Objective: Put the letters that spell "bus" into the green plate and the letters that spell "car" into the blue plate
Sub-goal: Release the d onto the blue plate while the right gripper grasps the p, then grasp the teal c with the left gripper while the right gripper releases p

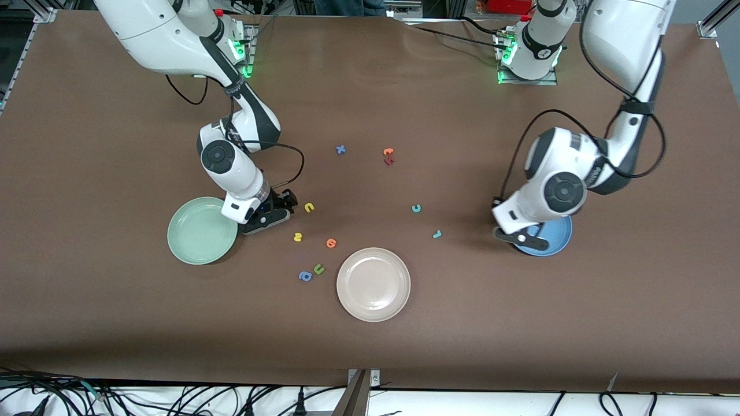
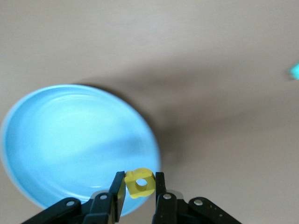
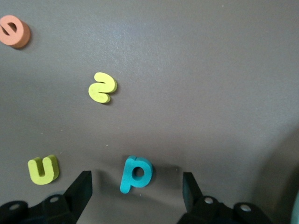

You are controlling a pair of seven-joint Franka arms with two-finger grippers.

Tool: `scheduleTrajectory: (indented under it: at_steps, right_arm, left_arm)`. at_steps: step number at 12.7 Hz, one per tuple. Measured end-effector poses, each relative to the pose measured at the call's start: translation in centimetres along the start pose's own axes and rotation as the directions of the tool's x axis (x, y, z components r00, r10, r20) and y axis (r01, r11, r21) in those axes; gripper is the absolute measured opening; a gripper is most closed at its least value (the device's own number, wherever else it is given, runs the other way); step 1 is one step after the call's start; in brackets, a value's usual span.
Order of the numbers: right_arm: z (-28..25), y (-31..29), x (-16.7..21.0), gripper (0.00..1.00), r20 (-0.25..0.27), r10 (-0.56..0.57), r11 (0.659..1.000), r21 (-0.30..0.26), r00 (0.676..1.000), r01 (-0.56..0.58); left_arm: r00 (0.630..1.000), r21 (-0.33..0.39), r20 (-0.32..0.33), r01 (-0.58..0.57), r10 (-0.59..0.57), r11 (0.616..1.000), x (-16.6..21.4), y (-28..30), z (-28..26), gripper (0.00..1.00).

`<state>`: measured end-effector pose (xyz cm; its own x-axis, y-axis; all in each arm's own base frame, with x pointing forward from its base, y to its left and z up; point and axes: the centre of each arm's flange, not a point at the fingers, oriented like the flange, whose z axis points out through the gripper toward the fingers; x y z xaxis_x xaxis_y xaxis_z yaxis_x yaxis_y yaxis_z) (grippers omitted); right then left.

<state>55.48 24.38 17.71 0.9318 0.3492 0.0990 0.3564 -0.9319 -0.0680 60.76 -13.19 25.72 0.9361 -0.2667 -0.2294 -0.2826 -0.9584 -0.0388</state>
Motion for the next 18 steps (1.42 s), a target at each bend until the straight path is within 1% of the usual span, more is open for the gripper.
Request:
scheduleTrajectory:
  at_steps: [2, 4, 5, 7, 10, 11, 13, 14, 15, 16, 17, 18]
  right_arm:
    - [0.0, 0.0, 0.0, 0.85, 0.001, 0.059, 0.998, 0.0, 0.998, -0.059]
    - [0.2, 0.0, -0.1, 0.85, 0.005, 0.122, 0.993, 0.0, 0.993, -0.122]
    - [0.4, 0.0, -0.3, 0.85, 0.009, 0.149, 0.989, -0.001, 0.989, -0.149]
    - [0.6, 0.0, -0.4, 0.85, 0.013, 0.175, 0.985, -0.001, 0.985, -0.175]
    - [0.6, 0.0, -0.4, 0.84, 0.013, 0.182, 0.983, -0.001, 0.983, -0.182]
    - [0.6, 0.0, -0.4, 0.79, 0.013, 0.182, 0.983, -0.001, 0.983, -0.182]
    - [0.5, 0.0, -0.4, 0.52, 0.012, 0.182, 0.983, -0.001, 0.983, -0.182]
    - [0.4, -0.2, -0.3, 0.43, 0.011, 0.18, 0.984, 0.001, 0.984, -0.18]
    - [0.4, -0.2, -0.3, 0.43, 0.011, 0.18, 0.984, 0.001, 0.984, -0.18]
    - [0.4, -0.2, -0.3, 0.41, 0.011, 0.18, 0.984, 0.001, 0.984, -0.18]
    - [0.4, -0.3, -0.3, 0.41, 0.01, 0.179, 0.984, 0.001, 0.984, -0.179]
    - [0.3, -0.5, -0.3, 0.31, 0.009, 0.176, 0.984, 0.004, 0.984, -0.176]
  left_arm:
    - [1.0, -0.001, 0.01, -0.019, 0.019, 1.0, -0.4, -3.8, 0.7, 0.3]
    - [0.999, -0.013, 0.031, -0.026, 0.026, 1.0, -0.5, -5.6, 2.0, 0.3]
    - [0.999, -0.016, 0.035, -0.029, 0.03, 0.999, -0.4, -5.4, 2.4, 0.34]
    - [0.998, -0.019, 0.026, -0.052, 0.053, 0.998, -0.1, -4.0, 2.0, 0.56]
    - [0.997, -0.033, -0.003, -0.073, 0.073, 0.997, 0.8, 1.0, 0.5, 0.88]
    - [0.998, -0.051, -0.012, -0.059, 0.058, 0.997, 1.0, 3.2, 0.0, 0.99]
    - [1.0, -0.099, -0.021, -0.02, 0.018, 0.995, 1.3, 8.1, -0.6, 1.0]
    - [0.999, -0.118, -0.03, 0.014, -0.018, 0.993, 1.7, 10.7, -0.8, 1.0]
    - [0.997, -0.131, -0.041, 0.064, -0.07, 0.989, 2.1, 13.5, -0.8, 1.0]
    - [0.991, -0.139, -0.056, 0.109, -0.118, 0.984, 2.4, 16.2, -0.5, 1.0]
    - [0.987, -0.149, -0.073, 0.134, -0.146, 0.98, 2.6, 18.5, 0.2, 1.0]
    - [0.982, -0.162, -0.089, 0.152, -0.168, 0.975, 2.8, 20.4, 1.3, 0.9]
